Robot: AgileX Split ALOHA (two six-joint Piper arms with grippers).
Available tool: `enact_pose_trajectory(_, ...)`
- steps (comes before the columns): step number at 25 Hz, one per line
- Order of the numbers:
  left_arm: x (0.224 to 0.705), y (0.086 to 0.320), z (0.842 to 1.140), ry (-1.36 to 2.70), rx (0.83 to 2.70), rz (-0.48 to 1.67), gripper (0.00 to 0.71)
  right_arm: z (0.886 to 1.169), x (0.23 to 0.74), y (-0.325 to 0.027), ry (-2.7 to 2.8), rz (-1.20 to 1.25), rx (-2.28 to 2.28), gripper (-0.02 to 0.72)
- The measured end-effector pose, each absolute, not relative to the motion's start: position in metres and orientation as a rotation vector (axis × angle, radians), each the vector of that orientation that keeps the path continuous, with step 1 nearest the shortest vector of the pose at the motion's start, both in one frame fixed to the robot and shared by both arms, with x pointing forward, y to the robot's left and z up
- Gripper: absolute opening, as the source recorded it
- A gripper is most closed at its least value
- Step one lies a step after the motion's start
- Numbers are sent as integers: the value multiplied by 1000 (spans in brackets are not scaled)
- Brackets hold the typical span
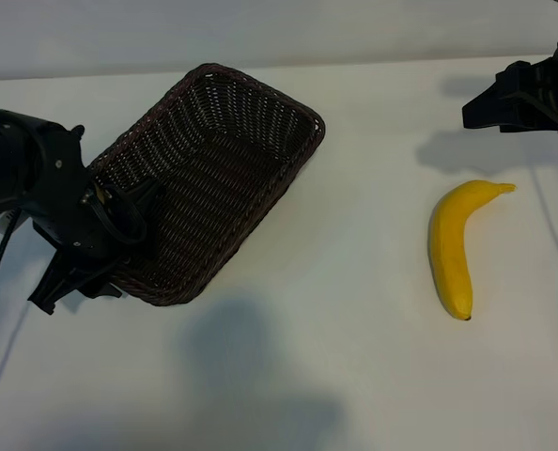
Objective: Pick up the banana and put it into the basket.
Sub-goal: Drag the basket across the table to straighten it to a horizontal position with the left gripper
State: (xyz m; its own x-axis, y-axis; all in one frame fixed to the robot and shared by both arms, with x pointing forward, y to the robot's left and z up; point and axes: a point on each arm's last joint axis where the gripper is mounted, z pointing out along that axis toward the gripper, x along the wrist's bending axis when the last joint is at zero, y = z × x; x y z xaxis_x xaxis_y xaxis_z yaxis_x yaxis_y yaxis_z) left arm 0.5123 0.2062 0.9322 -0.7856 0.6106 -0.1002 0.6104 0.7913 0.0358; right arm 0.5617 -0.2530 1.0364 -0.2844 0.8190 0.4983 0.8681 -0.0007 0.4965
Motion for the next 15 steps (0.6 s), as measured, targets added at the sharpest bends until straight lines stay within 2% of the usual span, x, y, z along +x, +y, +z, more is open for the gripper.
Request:
enact_pose_trajectory(2, 513, 206, 932, 2866, 979, 3, 519, 1036, 562, -253, -2174, -1166, -1839, 539)
enact_pose_trajectory(4, 513, 207, 932, 2864, 988, 15, 460, 1036, 562, -253, -2174, -1166, -1839, 539)
enact_pose_trajectory(9, 514, 206, 932, 2855, 979, 14, 210, 1036, 562, -253, -2174, -1166, -1839, 539)
enact_pose_trajectory(15, 517, 206, 937, 2805, 963, 13, 196, 1036, 562, -253, -2174, -1166, -1839, 539)
